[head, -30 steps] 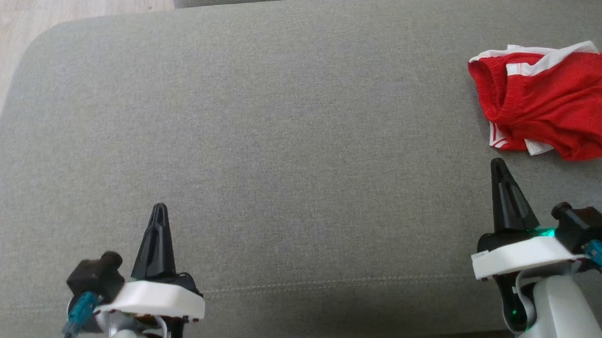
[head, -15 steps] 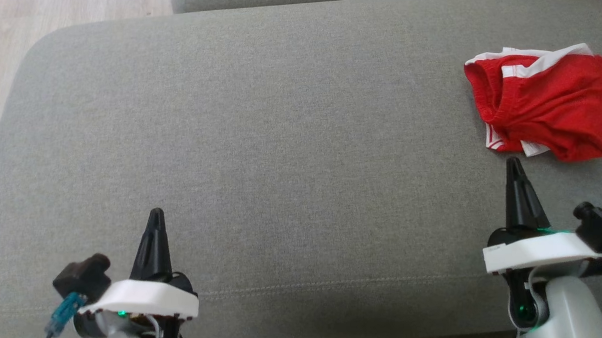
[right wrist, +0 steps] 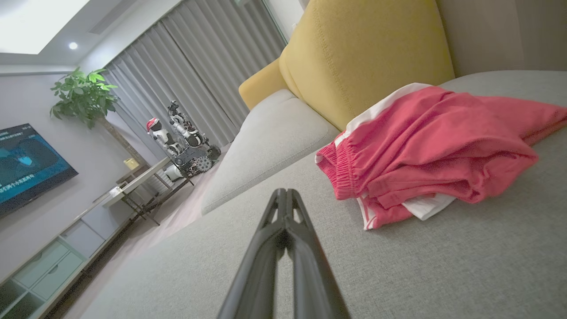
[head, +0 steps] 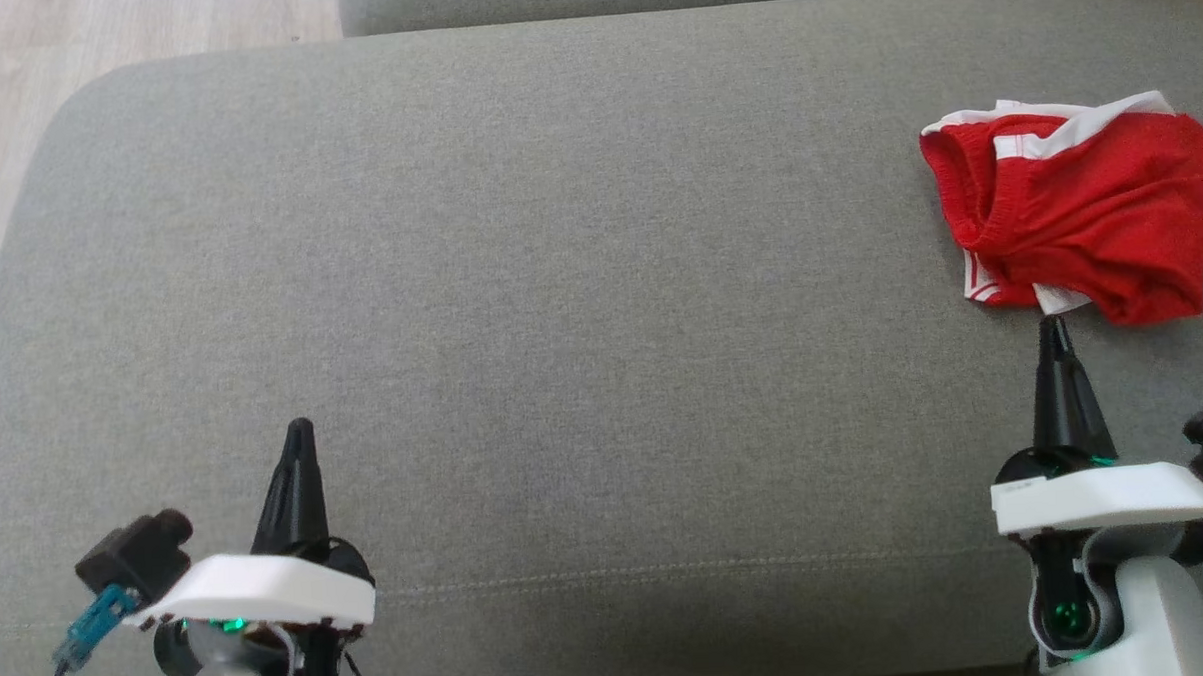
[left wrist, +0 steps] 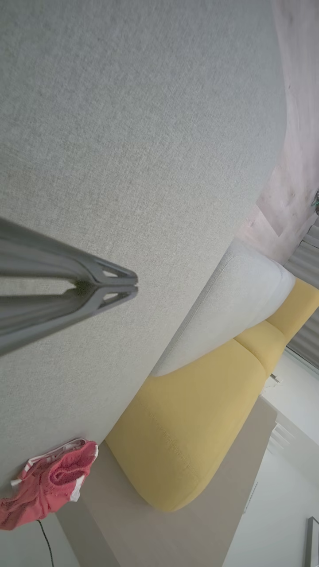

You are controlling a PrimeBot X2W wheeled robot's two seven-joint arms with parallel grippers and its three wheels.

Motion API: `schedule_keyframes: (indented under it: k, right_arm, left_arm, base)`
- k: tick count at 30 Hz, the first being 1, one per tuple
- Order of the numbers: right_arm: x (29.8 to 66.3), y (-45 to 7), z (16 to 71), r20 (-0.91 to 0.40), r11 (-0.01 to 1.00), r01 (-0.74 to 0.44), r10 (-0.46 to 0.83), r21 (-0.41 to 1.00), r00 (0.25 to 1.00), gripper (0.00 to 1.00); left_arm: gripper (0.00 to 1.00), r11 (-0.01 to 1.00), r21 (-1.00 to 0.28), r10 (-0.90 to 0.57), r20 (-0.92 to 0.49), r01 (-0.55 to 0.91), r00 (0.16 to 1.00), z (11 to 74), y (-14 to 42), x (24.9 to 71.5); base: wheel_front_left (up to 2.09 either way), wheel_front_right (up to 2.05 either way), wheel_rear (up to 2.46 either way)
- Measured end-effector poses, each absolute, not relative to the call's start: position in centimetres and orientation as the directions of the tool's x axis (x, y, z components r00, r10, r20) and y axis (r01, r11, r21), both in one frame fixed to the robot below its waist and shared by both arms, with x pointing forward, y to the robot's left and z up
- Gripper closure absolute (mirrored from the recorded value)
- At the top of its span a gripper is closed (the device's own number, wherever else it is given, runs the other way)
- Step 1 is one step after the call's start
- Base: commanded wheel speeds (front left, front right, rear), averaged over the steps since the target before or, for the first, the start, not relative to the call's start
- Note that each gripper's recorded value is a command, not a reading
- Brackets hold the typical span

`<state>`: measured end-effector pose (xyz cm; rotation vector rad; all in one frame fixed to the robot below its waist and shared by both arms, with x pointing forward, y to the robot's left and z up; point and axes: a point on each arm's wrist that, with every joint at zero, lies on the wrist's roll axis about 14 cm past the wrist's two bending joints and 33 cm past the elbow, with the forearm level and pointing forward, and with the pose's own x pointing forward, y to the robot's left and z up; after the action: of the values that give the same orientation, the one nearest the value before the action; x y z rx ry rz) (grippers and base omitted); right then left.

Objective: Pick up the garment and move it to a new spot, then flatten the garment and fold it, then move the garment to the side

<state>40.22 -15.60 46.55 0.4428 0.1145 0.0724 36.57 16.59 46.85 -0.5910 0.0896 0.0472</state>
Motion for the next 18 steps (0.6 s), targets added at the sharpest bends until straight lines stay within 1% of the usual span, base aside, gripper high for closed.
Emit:
schedule_keyframes:
  k: [10,18]
  right_arm:
    - [40.2,-16.2,46.7,-0.1,0.853,-0.009,0.072,0.522,0.992,1.0]
    - [40.0,-16.9,46.8,-0.106,0.789,0.027,0.048,0.614,0.993,1.0]
  left_arm:
    - [1.0,0.772,-0.631,0.011,-0.115,-0.081,0.993,46.6,16.7,36.6]
    - [1.0,0.706,-0.7,0.016,-0.132,-0.105,0.991,46.4,17.1,36.5]
  base:
    - [0.0,0.0,0.0]
    - [0.0,0.0,0.0]
